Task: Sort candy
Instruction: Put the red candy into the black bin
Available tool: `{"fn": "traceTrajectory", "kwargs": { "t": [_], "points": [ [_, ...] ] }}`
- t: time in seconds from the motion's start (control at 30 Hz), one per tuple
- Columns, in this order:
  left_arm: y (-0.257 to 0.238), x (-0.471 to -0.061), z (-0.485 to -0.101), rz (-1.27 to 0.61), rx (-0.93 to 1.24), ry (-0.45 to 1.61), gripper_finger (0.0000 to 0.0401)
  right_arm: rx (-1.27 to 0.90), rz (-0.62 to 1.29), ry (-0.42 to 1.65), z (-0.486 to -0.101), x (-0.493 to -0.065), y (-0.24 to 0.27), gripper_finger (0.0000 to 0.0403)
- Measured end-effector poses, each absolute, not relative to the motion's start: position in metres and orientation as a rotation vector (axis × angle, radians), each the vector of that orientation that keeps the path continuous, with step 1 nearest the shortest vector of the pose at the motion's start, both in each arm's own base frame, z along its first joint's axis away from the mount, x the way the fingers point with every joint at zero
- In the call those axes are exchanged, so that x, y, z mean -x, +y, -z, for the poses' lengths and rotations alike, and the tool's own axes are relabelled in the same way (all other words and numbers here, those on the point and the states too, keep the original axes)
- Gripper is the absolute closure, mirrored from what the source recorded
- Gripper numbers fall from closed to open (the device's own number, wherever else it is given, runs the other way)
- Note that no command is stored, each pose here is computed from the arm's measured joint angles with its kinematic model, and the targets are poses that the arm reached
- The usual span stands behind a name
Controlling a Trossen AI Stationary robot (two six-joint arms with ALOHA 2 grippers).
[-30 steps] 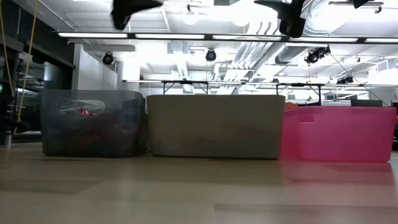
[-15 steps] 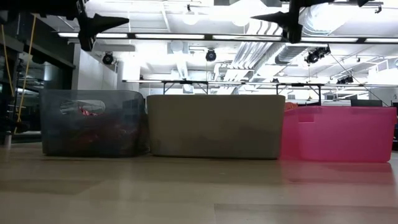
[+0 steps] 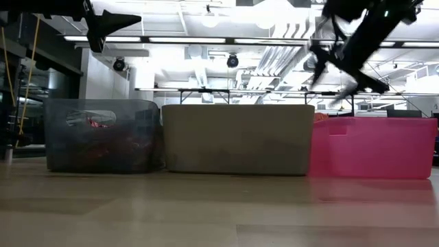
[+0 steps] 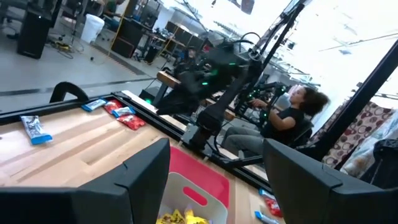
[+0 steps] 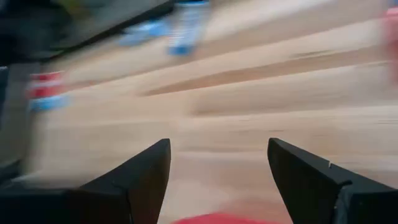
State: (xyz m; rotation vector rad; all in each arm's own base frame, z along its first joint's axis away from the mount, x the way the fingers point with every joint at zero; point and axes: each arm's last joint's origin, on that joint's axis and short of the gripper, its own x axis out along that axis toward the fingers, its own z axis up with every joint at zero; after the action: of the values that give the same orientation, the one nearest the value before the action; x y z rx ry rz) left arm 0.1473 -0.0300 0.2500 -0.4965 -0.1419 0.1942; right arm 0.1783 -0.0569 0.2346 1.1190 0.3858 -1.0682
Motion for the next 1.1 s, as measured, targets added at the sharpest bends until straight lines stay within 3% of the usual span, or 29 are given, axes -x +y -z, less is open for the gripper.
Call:
{"fn": "traceTrajectory", "kwargs": {
  "t": [0.27,0.63,0.97,1.1],
  "points": [
    [-0.028,-0.147,-0.250,-0.257,0.499,-0.155,0.0158,-1.055,1.413,0.686,-0.200,-0.151,-0.116,0.0139],
    [-0.027,-0.147,-0.250,-0.299,0.562,-0.174,0.0158,-0.875,1.543,1.115,-0.135,-0.143,-0.167,0.0139],
    [-0.027,-0.147,-0.249,-0.297,0.588,-0.178,0.0158,-0.819,1.497,1.081,-0.125,-0.149,-0.181,0.0144],
    [-0.027,-0.147,-0.249,-0.297,0.588,-0.178,0.0158,-0.836,1.463,1.105,-0.124,-0.148,-0.181,0.0198]
  ]
}}
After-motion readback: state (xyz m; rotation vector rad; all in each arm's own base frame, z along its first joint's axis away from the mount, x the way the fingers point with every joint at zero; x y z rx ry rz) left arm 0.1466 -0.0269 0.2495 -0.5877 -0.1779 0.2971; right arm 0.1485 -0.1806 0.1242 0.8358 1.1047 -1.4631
